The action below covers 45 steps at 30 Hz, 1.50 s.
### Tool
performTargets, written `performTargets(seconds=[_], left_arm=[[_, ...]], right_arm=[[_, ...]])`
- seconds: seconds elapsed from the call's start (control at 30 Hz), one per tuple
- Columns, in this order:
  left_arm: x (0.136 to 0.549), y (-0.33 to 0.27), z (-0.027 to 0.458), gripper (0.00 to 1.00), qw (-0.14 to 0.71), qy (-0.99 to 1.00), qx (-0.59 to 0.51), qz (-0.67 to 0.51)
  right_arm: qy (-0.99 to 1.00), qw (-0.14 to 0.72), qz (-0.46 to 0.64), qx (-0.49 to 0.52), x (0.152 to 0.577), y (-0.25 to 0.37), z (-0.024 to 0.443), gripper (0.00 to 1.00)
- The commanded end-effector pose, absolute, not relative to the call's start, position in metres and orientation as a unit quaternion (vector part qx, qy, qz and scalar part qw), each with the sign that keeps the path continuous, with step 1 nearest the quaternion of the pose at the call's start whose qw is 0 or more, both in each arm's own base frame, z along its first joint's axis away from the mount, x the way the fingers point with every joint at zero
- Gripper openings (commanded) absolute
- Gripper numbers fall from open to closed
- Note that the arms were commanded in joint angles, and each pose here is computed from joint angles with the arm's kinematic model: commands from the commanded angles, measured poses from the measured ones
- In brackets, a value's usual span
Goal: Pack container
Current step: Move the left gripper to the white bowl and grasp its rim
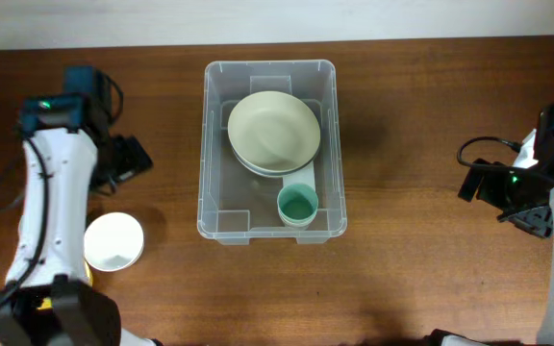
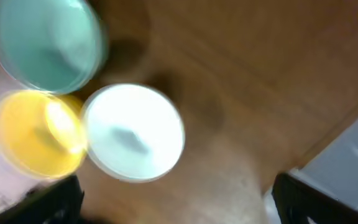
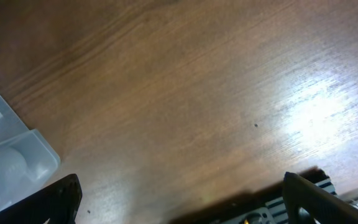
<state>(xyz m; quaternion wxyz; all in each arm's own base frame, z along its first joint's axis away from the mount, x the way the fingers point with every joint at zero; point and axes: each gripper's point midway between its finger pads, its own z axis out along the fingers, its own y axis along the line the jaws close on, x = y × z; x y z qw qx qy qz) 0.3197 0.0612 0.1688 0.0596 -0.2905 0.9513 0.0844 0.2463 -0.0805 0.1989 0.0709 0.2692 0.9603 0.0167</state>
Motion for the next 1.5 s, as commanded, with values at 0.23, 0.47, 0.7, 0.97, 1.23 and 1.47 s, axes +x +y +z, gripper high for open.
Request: performTargets(seconds=[0.23, 0.47, 0.7, 0.97, 1.23, 1.47], left_arm=[[0.286, 0.048, 0.048, 0.99, 0.003, 0.955, -0.292, 0.055], [0.291, 0.058, 0.034, 0.99, 0.024, 0.954, -0.294, 0.053], [0.290, 0.059, 0.013, 0.99, -0.002, 0.954, -0.297, 0.043], [0.290, 0.058, 0.004, 0.54, -0.013, 0.954, -0.296, 0.044], [0.290, 0.058, 0.005, 0.02, -0.012, 0.954, -0.297, 0.044], [0.307, 0.059, 0.019, 0.00, 0.007, 0.954, -0.296, 0.041]], right_arm=[[0.960, 0.084, 0.015, 0.267, 0.248, -0.082, 0.206, 0.99], [0.960, 0.084, 0.015, 0.267, 0.247, -0.082, 0.206, 0.99], [0.960, 0.084, 0.015, 0.267, 0.247, -0.082, 0.206, 0.99], [0.960, 0.083, 0.014, 0.267, 0.247, -0.082, 0.206, 0.99], [0.960, 0.083, 0.014, 0.267, 0.247, -0.082, 0.206, 0.99], [0.960, 0.083, 0.014, 0.267, 0.247, -0.082, 0.206, 0.99]])
